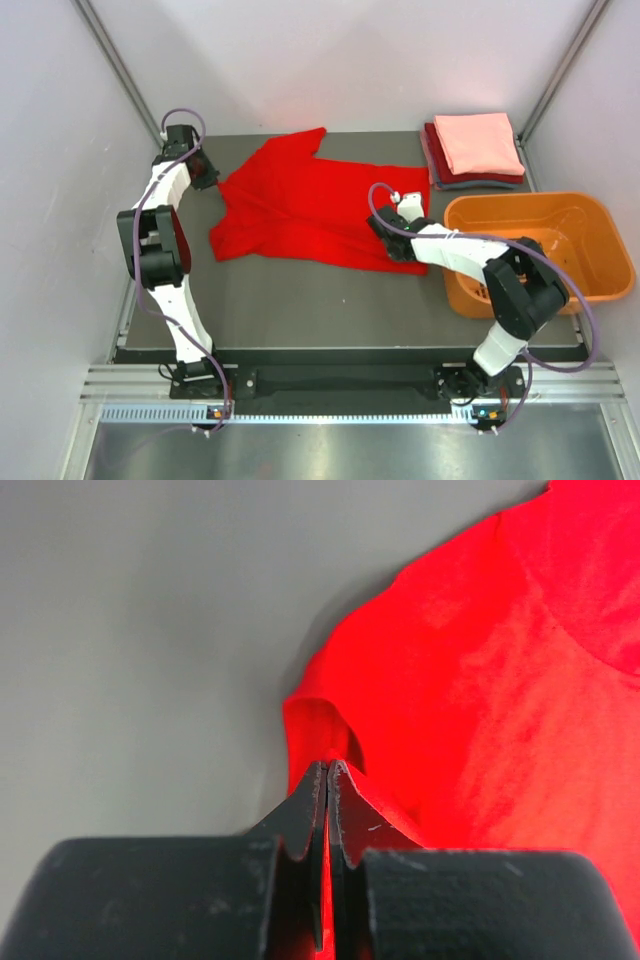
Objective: Fold and stack the t-shirts
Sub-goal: Fold the tshirt
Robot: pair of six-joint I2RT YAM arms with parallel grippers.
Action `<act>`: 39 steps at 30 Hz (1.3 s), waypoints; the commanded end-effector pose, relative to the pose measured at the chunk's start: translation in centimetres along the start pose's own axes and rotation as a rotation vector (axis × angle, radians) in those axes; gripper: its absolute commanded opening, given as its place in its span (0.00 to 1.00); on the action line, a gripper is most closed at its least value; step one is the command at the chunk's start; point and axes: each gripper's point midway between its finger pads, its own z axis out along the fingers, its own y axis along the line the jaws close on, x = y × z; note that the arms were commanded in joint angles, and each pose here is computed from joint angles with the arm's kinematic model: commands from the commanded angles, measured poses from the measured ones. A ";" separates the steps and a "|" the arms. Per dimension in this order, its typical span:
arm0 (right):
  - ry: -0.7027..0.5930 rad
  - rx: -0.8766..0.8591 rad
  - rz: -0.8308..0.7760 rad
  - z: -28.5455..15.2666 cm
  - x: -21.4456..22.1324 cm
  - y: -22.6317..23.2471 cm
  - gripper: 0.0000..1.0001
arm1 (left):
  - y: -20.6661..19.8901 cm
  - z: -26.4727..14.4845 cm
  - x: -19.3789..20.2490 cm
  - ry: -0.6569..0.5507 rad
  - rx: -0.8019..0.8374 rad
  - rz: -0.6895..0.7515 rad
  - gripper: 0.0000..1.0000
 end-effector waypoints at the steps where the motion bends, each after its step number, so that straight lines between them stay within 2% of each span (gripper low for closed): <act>1: -0.038 0.017 0.034 0.4 -2.3 -0.1 0.00 | -0.4 -0.8 -2.6 -0.074 -0.007 0.027 0.00; 15: -0.045 0.034 0.047 1.1 -3.7 -0.3 0.02 | -1.4 -0.5 -2.8 -0.067 0.033 0.019 0.01; 17: -0.037 0.034 0.044 0.8 -4.1 -0.4 0.11 | -1.4 -0.7 -2.7 -0.065 0.026 0.029 0.10; 19: -0.047 0.018 0.061 -0.3 -5.1 -0.6 0.17 | -1.3 -1.4 -3.0 -0.071 -0.011 0.060 0.28; 21: -0.054 -0.037 0.082 -1.5 -5.7 -0.5 0.20 | -1.5 -2.6 -3.7 -0.100 -0.074 0.110 0.33; 25: -0.052 -0.144 0.105 -3.5 -5.7 0.3 0.27 | -1.0 -5.2 -1.7 -0.062 -0.186 0.187 0.35; 29: -0.030 -0.328 0.108 -5.2 -4.9 3.1 0.25 | -1.0 -7.3 1.4 -0.014 -0.139 0.120 0.34; 32: -0.004 -0.419 0.070 -5.7 -3.9 5.6 0.24 | 1.1 -8.7 5.7 0.024 -0.112 0.046 0.34; 35: -0.001 -0.452 0.057 -6.1 -3.2 6.7 0.24 | 2.3 -9.1 8.6 0.062 -0.044 -0.028 0.34; 39: -0.006 -0.489 0.061 -6.6 -2.3 7.1 0.24 | 4.6 -9.3 11.6 0.113 -0.094 -0.036 0.35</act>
